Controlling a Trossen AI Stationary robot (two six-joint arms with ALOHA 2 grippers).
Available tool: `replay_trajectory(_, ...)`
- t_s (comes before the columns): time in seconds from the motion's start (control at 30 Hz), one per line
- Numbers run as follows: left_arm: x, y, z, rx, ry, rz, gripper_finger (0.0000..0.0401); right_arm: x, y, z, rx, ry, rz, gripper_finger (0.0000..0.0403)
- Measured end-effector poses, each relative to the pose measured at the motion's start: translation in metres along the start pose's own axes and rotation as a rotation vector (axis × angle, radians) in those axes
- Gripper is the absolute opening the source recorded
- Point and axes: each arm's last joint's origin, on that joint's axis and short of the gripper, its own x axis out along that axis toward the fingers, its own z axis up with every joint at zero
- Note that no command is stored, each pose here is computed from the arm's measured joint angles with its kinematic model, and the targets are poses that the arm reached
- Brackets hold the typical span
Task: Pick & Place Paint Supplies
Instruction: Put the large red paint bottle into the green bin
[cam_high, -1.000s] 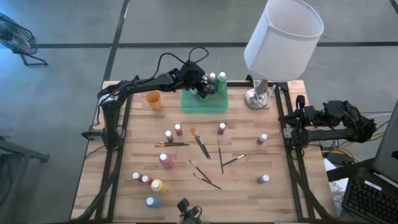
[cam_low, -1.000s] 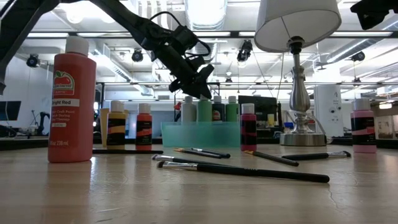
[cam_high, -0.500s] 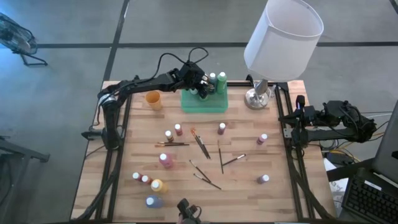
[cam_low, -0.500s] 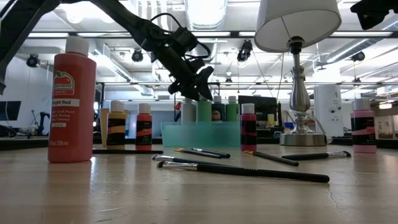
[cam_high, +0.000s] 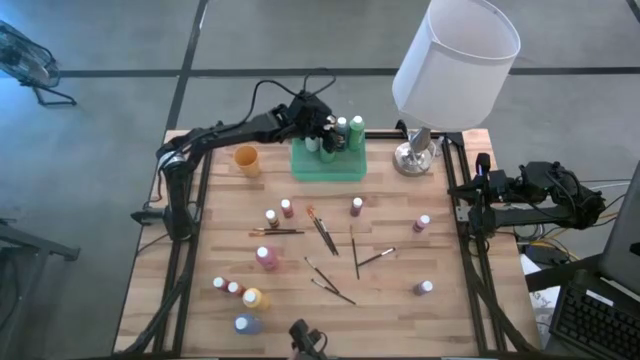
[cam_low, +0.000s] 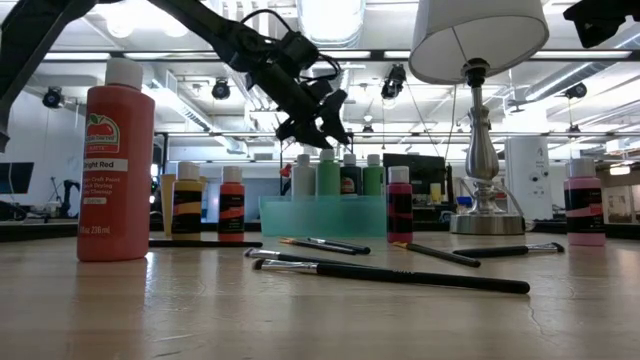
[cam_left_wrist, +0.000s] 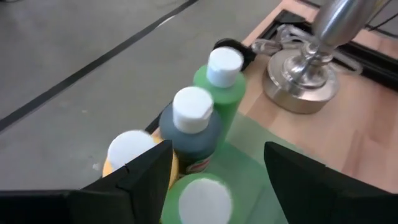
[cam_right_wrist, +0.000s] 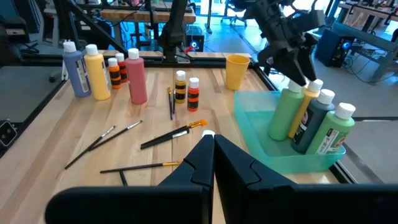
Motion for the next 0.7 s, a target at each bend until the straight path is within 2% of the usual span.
replay_trajectory(0.33,-0.014,-0.013,0.025,-0.001,-0.019,-0.097,0.0259,0.000,0.000,0.000,0.000,0.000,0.000,0.0008)
replay_trajectory(0.7,-0.030,-0.049,0.047,0.056,-0.094,-0.173,0.0259,0.000,0.000,0.000,0.000,0.000,0.000,0.0008)
